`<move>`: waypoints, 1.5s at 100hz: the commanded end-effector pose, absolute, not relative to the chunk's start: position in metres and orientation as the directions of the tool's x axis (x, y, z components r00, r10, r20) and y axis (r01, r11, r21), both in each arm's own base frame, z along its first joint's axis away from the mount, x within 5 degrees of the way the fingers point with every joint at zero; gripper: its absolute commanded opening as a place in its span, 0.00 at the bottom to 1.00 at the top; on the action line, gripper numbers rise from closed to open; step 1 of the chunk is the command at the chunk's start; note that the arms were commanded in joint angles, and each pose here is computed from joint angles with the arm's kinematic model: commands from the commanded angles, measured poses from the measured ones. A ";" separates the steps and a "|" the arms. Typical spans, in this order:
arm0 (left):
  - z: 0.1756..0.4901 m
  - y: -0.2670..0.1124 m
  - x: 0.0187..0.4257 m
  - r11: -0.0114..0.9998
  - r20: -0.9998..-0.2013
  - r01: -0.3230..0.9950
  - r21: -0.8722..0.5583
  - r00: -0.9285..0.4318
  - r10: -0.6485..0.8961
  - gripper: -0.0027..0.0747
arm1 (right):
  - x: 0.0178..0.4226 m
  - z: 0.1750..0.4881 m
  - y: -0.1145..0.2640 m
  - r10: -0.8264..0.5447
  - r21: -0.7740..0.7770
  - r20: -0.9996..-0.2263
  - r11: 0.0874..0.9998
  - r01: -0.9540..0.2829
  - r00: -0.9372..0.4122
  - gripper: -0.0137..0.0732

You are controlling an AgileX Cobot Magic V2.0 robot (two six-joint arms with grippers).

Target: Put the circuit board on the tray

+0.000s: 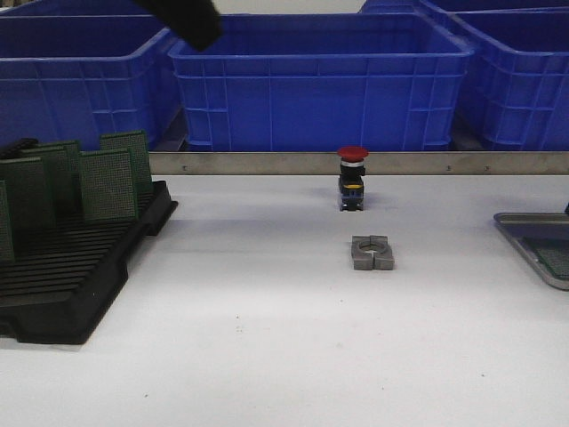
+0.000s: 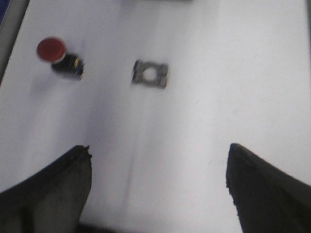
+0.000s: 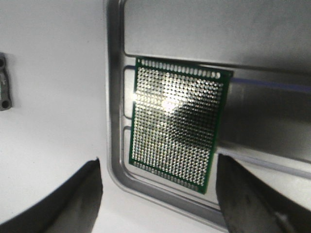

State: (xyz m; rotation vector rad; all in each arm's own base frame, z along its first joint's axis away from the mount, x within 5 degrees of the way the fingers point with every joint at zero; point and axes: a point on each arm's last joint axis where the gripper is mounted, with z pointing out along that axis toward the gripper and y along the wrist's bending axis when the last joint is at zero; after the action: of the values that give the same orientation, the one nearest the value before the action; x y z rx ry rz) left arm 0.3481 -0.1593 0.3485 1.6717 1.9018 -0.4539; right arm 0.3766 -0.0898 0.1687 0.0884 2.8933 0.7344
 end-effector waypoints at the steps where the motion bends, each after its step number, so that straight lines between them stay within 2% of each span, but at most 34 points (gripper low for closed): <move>1: 0.373 -0.139 0.341 0.177 -0.565 0.965 0.192 -0.039 0.824 0.73 | 0.377 0.200 -0.090 0.100 0.477 -0.215 0.879 -0.015 -0.972 0.76; 10: 0.366 -0.123 0.350 0.196 -0.484 0.952 0.237 -0.059 0.873 0.73 | 0.377 0.200 -0.090 0.102 0.475 -0.217 0.880 -0.014 -0.971 0.76; 22: 0.353 -0.110 0.363 0.197 -0.414 0.944 0.265 -0.073 0.907 0.73 | 0.377 0.200 -0.090 0.103 0.473 -0.220 0.881 -0.014 -0.970 0.76; 39: 0.329 -0.099 0.388 0.225 -0.368 0.926 0.303 -0.104 0.924 0.73 | 0.377 0.200 -0.090 0.103 0.473 -0.220 0.881 -0.014 -0.970 0.76; 57: 0.308 -0.093 0.406 0.208 -0.285 0.911 0.357 -0.105 0.953 0.73 | 0.377 0.200 -0.090 0.103 0.473 -0.220 0.881 -0.014 -0.970 0.76; 80: 0.300 -0.094 0.418 0.218 -0.289 0.885 0.411 -0.100 0.952 0.73 | 0.378 0.200 -0.091 0.104 0.471 -0.222 0.882 -0.013 -0.969 0.76; 116: 0.269 -0.096 0.428 0.209 -0.263 0.916 0.343 -0.120 0.957 0.73 | 0.378 0.200 -0.091 0.106 0.470 -0.225 0.883 -0.013 -0.969 0.76; 150: 0.257 -0.097 0.428 0.205 -0.253 0.937 0.283 -0.133 0.958 0.73 | 0.378 0.200 -0.091 0.106 0.470 -0.225 0.883 -0.013 -0.969 0.76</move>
State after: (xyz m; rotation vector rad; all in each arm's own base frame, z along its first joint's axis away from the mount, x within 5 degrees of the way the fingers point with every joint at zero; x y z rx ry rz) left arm 0.4311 -0.0970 0.2247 1.8250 2.1722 0.0489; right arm 0.3775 -0.0904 0.1685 0.0926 2.8865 0.7226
